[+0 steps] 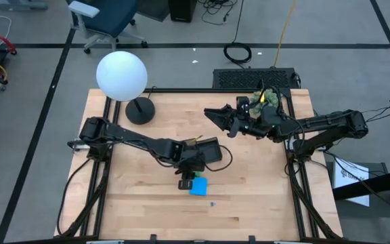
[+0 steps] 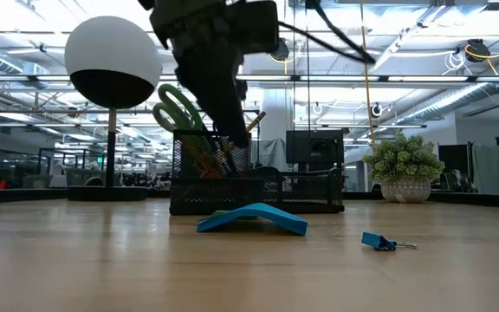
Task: Pick and place office supplies into organizer
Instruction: Put the green eraser into the black desk organizer
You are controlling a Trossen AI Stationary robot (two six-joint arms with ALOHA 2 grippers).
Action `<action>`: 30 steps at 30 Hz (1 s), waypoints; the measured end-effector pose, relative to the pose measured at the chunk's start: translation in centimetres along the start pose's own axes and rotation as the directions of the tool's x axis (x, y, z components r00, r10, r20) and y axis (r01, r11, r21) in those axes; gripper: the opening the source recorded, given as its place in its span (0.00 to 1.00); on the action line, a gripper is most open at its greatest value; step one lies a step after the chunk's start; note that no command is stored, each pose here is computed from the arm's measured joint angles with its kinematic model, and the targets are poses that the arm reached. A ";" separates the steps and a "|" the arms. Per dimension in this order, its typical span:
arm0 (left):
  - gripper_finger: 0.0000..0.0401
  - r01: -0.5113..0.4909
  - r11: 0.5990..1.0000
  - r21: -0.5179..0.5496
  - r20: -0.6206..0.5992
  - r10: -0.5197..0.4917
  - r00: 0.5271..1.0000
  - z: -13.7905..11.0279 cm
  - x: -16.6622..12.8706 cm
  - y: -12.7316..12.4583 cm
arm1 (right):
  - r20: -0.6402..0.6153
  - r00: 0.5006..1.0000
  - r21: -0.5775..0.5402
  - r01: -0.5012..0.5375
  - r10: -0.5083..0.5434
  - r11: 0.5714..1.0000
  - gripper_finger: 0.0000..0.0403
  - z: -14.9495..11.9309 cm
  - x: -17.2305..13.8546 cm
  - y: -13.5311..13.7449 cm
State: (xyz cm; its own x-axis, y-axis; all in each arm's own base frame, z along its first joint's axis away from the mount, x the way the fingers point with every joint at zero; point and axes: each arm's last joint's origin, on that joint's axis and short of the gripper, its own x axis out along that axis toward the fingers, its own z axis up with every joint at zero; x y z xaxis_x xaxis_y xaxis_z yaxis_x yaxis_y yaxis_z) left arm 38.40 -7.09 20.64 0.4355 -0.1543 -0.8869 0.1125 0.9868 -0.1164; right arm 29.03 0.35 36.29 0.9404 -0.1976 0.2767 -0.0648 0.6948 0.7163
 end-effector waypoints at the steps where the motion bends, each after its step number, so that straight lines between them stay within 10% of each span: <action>1: 0.31 0.008 1.000 0.001 -0.009 -0.008 1.000 -0.1 0.4 0.1 | -0.002 1.000 0.006 0.002 -0.002 1.000 0.37 0.0 0.0 0.0; 30: 0.31 -0.157 0.982 0.108 -0.207 0.177 0.962 -1.9 3.0 2.4 | -0.166 0.986 0.057 0.026 -0.017 0.998 0.37 -1.1 -0.1 -0.7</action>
State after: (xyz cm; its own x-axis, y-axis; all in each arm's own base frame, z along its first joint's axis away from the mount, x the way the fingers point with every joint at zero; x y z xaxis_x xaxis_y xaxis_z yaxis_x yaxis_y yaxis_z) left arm 38.29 -5.08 16.82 0.2544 0.0360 -0.9664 0.1390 0.9876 0.0733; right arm 29.36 0.65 35.06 0.9837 -0.0918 0.1548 -0.0589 0.6484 0.7590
